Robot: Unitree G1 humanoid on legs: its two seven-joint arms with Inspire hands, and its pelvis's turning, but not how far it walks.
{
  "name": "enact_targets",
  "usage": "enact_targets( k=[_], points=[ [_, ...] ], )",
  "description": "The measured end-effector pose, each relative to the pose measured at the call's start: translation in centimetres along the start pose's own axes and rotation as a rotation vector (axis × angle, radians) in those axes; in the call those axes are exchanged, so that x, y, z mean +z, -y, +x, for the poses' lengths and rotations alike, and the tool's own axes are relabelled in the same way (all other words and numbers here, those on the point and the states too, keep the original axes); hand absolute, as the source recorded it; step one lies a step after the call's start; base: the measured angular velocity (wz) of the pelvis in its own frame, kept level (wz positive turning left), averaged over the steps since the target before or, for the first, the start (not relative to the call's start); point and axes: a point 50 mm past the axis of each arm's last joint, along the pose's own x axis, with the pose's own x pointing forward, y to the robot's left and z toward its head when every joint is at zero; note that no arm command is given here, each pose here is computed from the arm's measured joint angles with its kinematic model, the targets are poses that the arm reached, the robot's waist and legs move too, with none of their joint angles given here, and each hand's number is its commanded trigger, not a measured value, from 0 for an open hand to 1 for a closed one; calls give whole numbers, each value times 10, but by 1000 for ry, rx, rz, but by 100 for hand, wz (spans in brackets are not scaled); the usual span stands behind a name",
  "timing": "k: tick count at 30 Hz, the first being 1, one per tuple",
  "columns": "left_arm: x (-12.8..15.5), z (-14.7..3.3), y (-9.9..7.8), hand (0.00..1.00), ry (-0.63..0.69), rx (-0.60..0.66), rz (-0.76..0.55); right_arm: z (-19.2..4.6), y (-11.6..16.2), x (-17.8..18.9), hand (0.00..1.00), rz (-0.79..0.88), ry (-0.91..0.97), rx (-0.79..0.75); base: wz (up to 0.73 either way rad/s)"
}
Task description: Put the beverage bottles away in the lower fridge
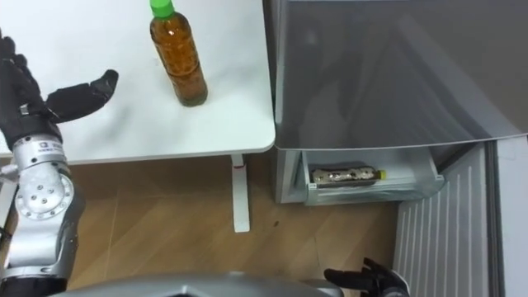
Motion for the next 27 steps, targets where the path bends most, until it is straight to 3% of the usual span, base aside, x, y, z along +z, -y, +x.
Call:
enact_targets(
  k=[13, 27],
  points=[
    [-9, -3, 11, 0, -142, -132, -254, 1, -2, 2, 0, -19, 1, 6, 0],
    [-3, 14, 24, 0, -146, -260, -259, 1, -1, 2, 0, -6, 0, -5, 0]
  ],
)
